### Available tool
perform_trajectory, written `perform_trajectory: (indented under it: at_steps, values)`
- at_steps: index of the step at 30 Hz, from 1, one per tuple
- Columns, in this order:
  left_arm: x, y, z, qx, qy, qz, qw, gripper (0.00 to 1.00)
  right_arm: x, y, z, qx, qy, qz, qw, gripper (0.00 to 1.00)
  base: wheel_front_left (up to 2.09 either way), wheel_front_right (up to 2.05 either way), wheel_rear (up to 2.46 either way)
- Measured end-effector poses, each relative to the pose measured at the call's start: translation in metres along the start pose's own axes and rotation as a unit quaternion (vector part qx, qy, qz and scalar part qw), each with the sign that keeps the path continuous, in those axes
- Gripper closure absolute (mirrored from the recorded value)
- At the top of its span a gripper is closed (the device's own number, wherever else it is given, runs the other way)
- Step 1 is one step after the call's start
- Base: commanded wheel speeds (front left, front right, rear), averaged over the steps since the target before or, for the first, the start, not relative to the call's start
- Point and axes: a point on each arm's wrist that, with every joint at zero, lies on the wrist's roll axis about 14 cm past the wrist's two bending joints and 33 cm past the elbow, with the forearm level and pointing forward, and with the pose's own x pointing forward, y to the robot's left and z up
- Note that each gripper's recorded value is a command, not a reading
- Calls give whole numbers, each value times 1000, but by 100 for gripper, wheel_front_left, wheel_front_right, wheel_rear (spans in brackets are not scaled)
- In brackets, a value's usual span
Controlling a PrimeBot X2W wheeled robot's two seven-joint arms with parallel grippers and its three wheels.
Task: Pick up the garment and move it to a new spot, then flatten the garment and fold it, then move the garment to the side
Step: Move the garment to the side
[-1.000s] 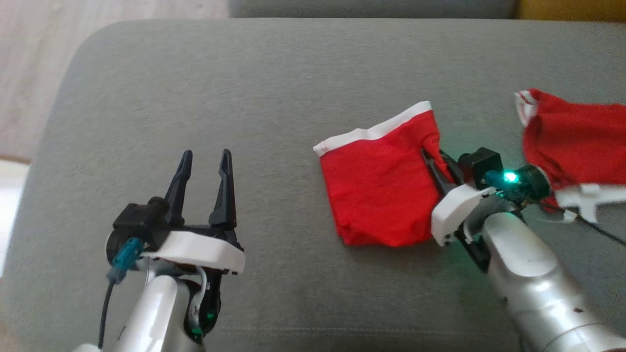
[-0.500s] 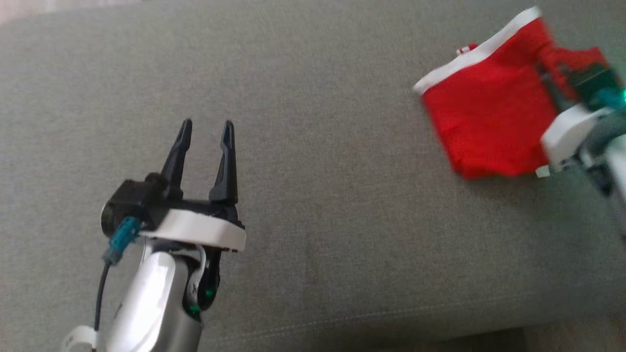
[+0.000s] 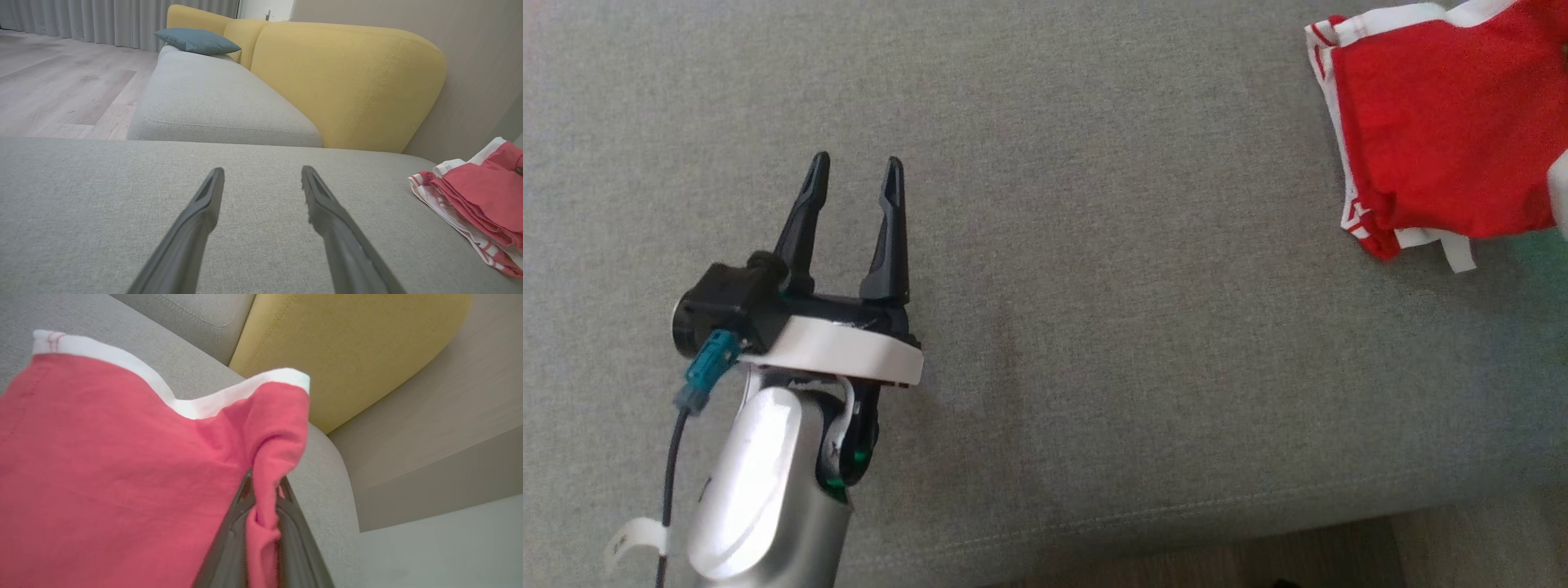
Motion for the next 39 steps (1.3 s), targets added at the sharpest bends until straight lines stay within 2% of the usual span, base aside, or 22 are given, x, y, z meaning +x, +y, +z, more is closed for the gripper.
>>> perform_trajectory:
  at_steps: [11, 13, 14, 22, 29, 32, 39]
  values:
    - [3, 9, -9, -2, 8, 8, 1000, 0, 7, -11, -13, 8, 32, -27, 999, 100, 0, 0, 0]
    - [3, 9, -9, -3, 9, 8, 1000, 0, 7, -9, -14, 17, 30, -29, 999, 20, 0, 0, 0]
    - [3, 10, -10, -3, 9, 8, 1000, 0, 7, -7, -13, 21, 29, -28, 999, 0, 0, 0, 0]
    - [6, 12, -5, 0, 3, 11, 1000, 0, 6, -15, 2, 27, 5, -47, 999, 0, 0, 0, 0]
    - [2, 8, 12, 7, -15, 9, 1000, 0, -1, -12, 44, 64, -66, -53, 994, 0, 0, 0, 0]
    - [-1, 6, 24, 12, -28, 10, 999, 0, -9, -3, 77, 99, -125, -47, 986, 0, 0, 0, 0]
    - [-21, 5, 50, 24, -51, 22, 998, 0, -47, 39, 138, 195, -242, -13, 950, 0, 0, 0, 0]
